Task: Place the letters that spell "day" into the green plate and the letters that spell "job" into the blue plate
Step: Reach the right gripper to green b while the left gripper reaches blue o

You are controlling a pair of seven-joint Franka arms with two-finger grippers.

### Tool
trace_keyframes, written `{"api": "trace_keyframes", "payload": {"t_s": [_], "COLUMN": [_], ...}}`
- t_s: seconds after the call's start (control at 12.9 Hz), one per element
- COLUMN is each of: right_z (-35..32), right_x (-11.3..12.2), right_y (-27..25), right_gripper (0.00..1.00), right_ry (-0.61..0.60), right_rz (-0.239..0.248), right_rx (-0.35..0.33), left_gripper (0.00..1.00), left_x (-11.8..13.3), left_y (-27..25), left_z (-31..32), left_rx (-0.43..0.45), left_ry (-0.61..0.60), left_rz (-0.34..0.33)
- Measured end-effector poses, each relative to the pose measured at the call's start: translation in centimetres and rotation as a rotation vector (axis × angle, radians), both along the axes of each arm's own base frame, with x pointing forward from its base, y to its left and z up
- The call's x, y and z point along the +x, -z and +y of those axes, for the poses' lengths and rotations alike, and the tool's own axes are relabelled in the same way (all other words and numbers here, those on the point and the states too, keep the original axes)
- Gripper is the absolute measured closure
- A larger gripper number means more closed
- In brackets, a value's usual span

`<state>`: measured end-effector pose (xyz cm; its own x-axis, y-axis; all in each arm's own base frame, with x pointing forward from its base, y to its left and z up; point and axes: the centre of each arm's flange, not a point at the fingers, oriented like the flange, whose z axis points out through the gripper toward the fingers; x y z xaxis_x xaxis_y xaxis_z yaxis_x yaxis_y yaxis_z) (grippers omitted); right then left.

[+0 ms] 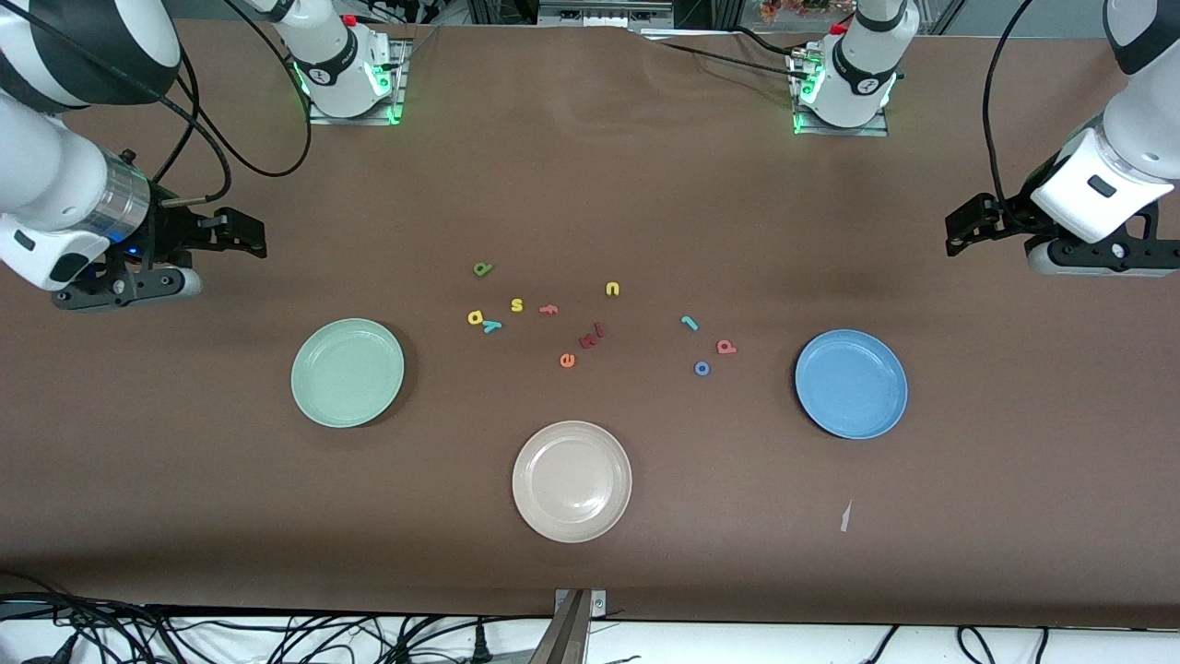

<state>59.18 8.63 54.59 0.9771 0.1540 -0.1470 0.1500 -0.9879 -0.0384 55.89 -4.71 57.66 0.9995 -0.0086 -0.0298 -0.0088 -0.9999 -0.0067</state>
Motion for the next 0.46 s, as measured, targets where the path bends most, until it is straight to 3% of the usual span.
{"api": "trace_keyframes", "payload": {"t_s": [0.46], "right_z": [5.7], "right_x": [0.4], "right_y": [3.4], "right_gripper": [0.00], "right_ry": [0.006], "right_rz": [-0.012], "right_rx": [0.013], "left_gripper": [0.00], "left_x": [-0.1], "left_y": [0.1], "left_z": [0.0], "left_rx": [0.001], "left_ry": [0.001], "left_rz": [0.013]}}
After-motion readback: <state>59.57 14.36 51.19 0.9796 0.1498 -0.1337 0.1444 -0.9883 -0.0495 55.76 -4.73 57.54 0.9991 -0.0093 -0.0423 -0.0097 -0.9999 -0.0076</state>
